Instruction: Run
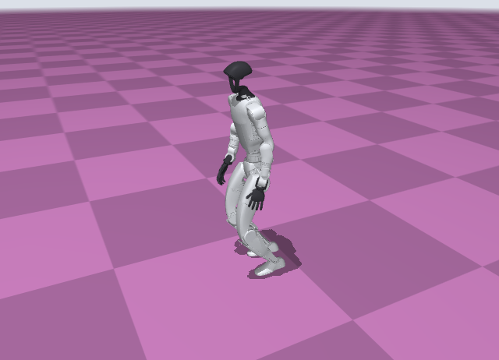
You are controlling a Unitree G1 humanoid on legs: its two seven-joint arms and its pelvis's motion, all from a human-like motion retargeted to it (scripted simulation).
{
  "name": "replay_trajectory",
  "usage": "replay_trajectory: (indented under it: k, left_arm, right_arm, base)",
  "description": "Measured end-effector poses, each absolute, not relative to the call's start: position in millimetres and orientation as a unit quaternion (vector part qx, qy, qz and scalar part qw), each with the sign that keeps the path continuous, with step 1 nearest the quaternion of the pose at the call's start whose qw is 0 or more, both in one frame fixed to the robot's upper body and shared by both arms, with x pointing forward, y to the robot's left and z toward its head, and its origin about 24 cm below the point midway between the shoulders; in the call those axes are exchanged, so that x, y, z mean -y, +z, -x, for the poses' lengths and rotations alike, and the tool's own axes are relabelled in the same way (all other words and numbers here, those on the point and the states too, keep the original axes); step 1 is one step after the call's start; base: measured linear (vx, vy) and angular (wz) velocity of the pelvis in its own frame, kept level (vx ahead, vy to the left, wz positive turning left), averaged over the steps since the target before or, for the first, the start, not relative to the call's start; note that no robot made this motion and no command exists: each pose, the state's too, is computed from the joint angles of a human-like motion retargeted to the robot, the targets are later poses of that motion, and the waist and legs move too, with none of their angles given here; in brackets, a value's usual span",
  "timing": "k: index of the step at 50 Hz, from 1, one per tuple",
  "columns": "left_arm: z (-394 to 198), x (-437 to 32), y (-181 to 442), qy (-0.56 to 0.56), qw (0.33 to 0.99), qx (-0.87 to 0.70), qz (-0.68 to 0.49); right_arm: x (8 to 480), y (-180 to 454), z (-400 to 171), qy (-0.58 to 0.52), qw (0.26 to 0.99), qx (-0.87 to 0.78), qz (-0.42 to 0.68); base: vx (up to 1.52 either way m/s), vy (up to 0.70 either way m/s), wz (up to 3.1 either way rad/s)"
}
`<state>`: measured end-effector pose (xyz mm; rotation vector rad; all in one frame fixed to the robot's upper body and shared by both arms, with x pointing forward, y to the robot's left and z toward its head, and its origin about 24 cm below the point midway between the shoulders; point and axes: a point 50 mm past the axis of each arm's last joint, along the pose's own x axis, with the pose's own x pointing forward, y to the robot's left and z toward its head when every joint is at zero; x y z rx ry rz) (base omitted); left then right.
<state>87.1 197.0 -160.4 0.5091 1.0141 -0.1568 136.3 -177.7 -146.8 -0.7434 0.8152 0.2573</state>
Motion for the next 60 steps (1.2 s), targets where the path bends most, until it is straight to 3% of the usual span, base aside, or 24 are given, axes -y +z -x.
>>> replay_trajectory:
  k: [8, 15, 24, 28, 33, 40, 48, 55, 60]
  left_arm:
    - [-68.7, -177.3, -167.0, -0.185, 0.813, -0.491, -0.251]
    - [-99.1, -178.9, -158.9, -0.083, 0.853, -0.447, -0.256]
    - [-116.2, -167.9, -153.1, -0.106, 0.869, -0.408, -0.260]
    - [-130.7, -178.9, -147.6, -0.065, 0.874, -0.386, -0.289]
    - [-116.5, -194.0, -152.7, 0.003, 0.863, -0.428, -0.268]
    - [-72.7, -203.1, -163.1, -0.025, 0.833, -0.491, -0.253]
    - [-103.7, -214.0, -147.5, 0.024, 0.868, -0.412, -0.277]
    - [-101.6, -184.7, -151.2, 0.011, 0.878, -0.428, -0.213]
    - [-115.6, -180.8, -139.8, -0.017, 0.900, -0.386, -0.202]
  right_arm:
    - [180.7, -150.5, -131.6, 0.124, 0.837, -0.408, 0.342]
    - [167.9, -147.0, -141.2, 0.098, 0.854, -0.375, 0.348]
    - [183.4, -150.9, -118.0, 0.065, 0.849, -0.402, 0.337]
    - [196.0, -151.7, -117.0, 0.032, 0.835, -0.411, 0.365]
    - [213.0, -142.8, -136.3, -0.017, 0.840, -0.394, 0.372]
    - [220.4, -132.0, -148.9, -0.024, 0.858, -0.357, 0.369]
    - [209.9, -116.1, -175.5, -0.067, 0.879, -0.274, 0.385]
    - [194.2, -138.5, -132.4, 0.001, 0.866, -0.348, 0.360]
    - [204.9, -147.5, -104.3, -0.020, 0.843, -0.404, 0.354]
  base:
    - [0.64, 0.03, 1.23]
    - [0.62, -0.01, 0.76]
    - [0.62, -0.06, 1.01]
    - [0.44, -0.11, 0.96]
    - [0.54, -0.05, 0.42]
    - [0.58, 0.10, -0.73]
    - [0.35, 0.16, -0.51]
    - [0.64, 0.14, 0.10]
    - [0.60, 0.06, 0.51]
